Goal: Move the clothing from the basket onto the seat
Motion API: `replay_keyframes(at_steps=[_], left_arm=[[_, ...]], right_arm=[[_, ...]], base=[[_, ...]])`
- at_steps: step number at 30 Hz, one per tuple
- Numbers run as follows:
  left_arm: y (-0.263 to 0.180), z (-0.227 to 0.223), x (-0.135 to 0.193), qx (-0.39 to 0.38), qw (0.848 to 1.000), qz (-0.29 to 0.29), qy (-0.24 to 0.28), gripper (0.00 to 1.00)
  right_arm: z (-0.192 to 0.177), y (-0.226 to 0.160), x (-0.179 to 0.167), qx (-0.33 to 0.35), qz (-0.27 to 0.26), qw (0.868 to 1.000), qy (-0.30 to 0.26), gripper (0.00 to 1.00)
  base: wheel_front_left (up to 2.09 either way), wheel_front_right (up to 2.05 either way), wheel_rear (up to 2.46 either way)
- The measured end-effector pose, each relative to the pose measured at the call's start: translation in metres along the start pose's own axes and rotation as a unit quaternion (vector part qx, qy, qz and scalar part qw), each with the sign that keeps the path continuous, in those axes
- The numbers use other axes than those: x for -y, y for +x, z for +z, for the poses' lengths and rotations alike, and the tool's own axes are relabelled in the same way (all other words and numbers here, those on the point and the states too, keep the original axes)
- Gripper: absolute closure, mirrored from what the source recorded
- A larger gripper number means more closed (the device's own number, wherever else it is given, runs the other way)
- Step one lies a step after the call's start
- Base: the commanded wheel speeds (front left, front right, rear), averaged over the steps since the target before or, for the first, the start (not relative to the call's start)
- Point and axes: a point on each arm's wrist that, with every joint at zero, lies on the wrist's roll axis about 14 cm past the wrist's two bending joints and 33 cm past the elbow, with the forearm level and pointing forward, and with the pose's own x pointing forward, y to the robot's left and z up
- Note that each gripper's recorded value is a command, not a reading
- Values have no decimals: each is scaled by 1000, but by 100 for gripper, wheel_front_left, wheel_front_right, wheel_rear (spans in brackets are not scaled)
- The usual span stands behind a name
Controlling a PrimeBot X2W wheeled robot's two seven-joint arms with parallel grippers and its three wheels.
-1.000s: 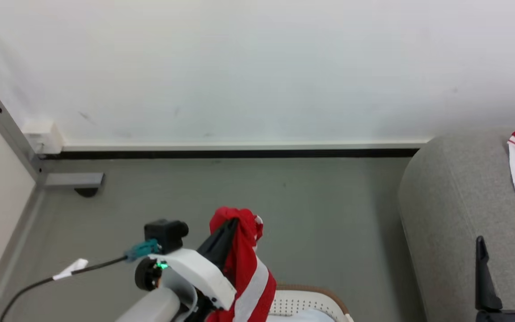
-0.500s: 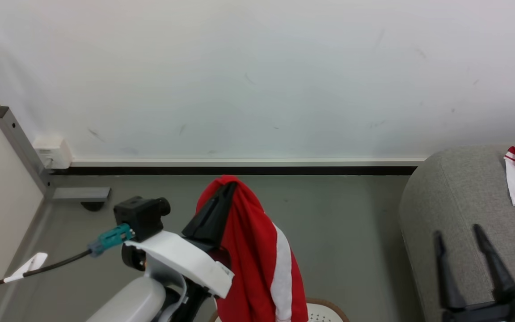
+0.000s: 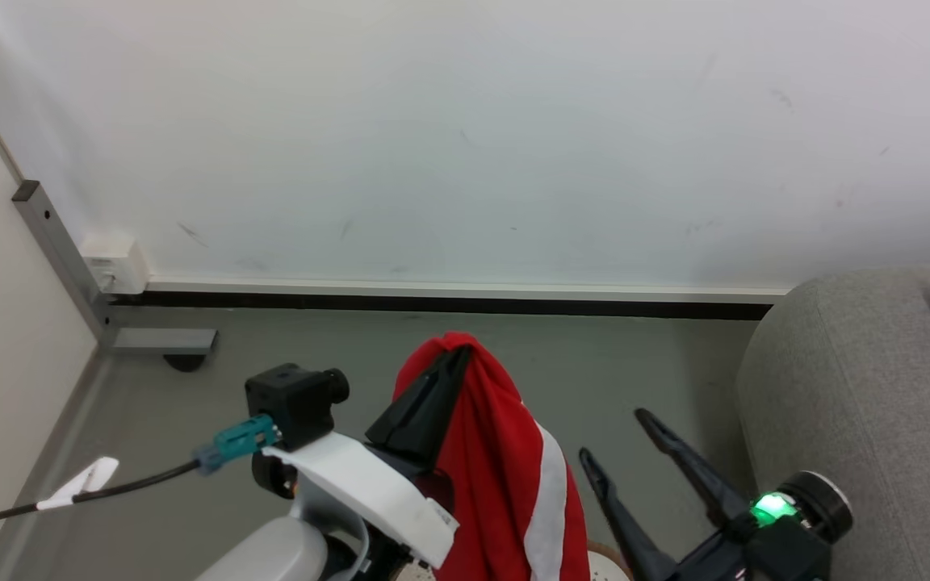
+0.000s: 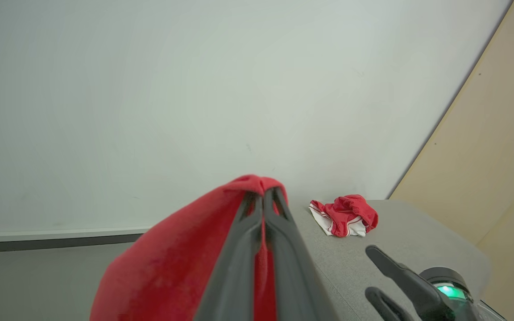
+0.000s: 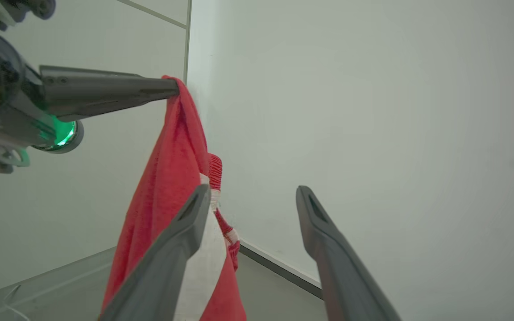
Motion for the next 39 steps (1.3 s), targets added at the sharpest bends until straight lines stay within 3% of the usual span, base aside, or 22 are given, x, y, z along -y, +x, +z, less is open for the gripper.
replay_keyframes(at_steps=[6, 15, 16, 17, 18, 24, 25, 26, 27, 28, 39], left_arm=[[0, -5, 12, -6, 1000, -12, -10, 100], [4, -14, 26, -21, 999, -33, -17, 100], [4, -15, 26, -23, 999, -34, -18, 100], [4, -17, 26, -25, 999, -33, -18, 100], [4, -18, 27, -27, 999, -34, -19, 100], [6, -25, 23, -36, 999, -30, -14, 100], [7, -25, 23, -34, 999, -29, -14, 92], [8, -25, 22, -32, 999, -27, -14, 62], [9, -26, 21, -31, 999, -25, -12, 25], [10, -26, 21, -30, 999, -24, -12, 0], [28, -62, 36, -61, 996, -64, -1, 0]], right_arm=[[-12, 17, -34, -17, 64, 998, 15, 0], [-45, 40, -45, -67, 76, 995, 22, 0], [-49, 41, -45, -73, 73, 994, 30, 41], [-53, 42, -47, -79, 73, 993, 37, 67], [-56, 43, -48, -84, 75, 993, 40, 100], [-55, 48, -46, -84, 67, 992, 62, 100], [-55, 47, -44, -84, 64, 992, 64, 100], [-55, 47, -42, -83, 61, 993, 65, 100], [-54, 46, -38, -83, 56, 993, 65, 100], [-53, 45, -33, -81, 50, 993, 66, 100], [-22, 13, 60, -48, -59, 997, 25, 100]], base=[[0, 0, 0], [0, 0, 0], [0, 0, 0], [0, 0, 0], [0, 0, 0], [0, 0, 0], [0, 0, 0], [0, 0, 0], [0, 0, 0], [0, 0, 0], [0, 0, 0]])
